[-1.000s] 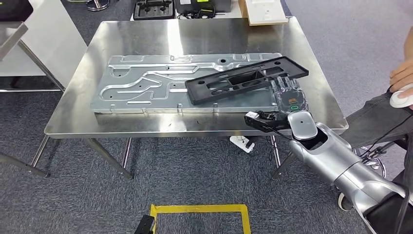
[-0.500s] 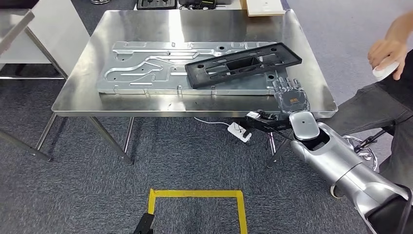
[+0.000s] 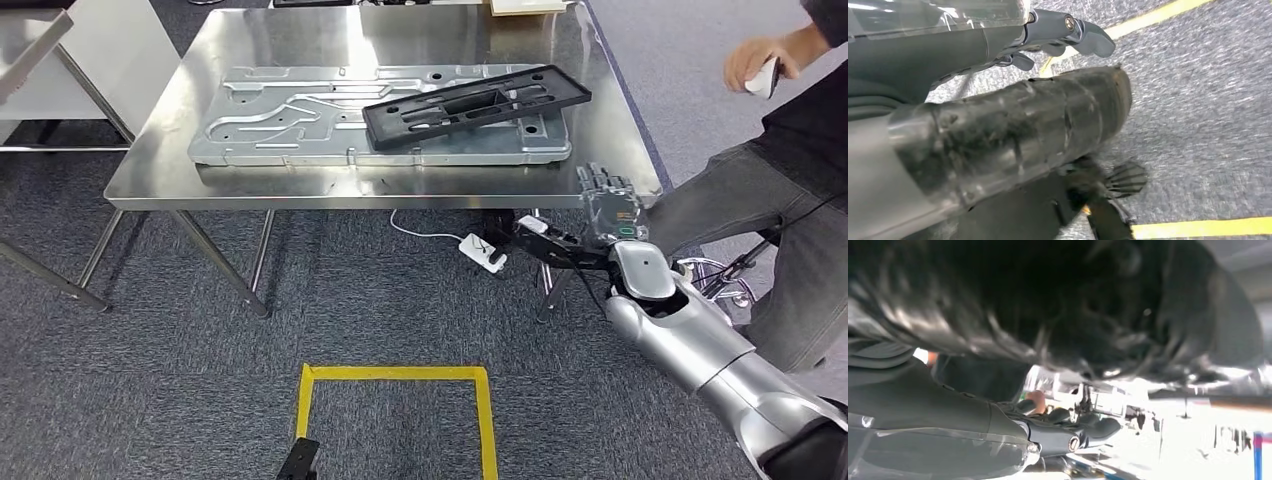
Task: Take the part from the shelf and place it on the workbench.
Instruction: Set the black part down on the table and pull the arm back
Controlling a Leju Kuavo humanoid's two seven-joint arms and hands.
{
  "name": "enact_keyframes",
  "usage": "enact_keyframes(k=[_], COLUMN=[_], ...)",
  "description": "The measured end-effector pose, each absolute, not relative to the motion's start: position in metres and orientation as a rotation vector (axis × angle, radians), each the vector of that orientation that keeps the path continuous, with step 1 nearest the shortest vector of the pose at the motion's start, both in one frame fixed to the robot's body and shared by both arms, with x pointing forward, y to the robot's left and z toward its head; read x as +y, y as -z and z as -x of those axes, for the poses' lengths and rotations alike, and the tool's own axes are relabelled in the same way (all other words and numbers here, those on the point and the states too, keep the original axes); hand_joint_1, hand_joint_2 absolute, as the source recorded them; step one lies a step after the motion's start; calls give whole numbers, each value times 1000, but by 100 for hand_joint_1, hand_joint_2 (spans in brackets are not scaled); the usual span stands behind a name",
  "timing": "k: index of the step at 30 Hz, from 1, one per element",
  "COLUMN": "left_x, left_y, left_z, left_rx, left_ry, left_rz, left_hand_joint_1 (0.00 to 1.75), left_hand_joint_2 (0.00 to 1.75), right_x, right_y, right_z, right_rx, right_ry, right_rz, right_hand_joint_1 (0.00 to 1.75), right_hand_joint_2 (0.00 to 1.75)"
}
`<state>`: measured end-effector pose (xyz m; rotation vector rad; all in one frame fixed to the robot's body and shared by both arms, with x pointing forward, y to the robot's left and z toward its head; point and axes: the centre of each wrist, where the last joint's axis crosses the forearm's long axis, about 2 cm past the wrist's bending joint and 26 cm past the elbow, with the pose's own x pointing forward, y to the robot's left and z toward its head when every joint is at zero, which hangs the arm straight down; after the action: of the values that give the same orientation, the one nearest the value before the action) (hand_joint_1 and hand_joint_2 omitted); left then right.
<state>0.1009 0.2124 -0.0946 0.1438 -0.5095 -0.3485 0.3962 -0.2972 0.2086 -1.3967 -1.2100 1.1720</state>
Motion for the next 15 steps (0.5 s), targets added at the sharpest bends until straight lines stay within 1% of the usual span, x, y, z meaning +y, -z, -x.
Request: enact_keyframes(k=[6,9,15], left_x=[214,214,216], left_y=[95,97,99], left_z=[-99,-92,-81], left_rx=[-517,-513,-502], left_ry=[322,297,272], left_rz=[-146,-150,-162], left_hand_joint_1=[0,0,0], left_hand_joint_2=[0,0,0], right_x=[-300,-297,-285], right_y=[-192,-170,-129], right_z=[-370,-341,-287], right_rx=[-1485,-1645,-1807], right_ry=[-900,-734,-571], right_rz=[1220,1082,805], right_hand_joint_1=[0,0,0], right_hand_joint_2=[0,0,0])
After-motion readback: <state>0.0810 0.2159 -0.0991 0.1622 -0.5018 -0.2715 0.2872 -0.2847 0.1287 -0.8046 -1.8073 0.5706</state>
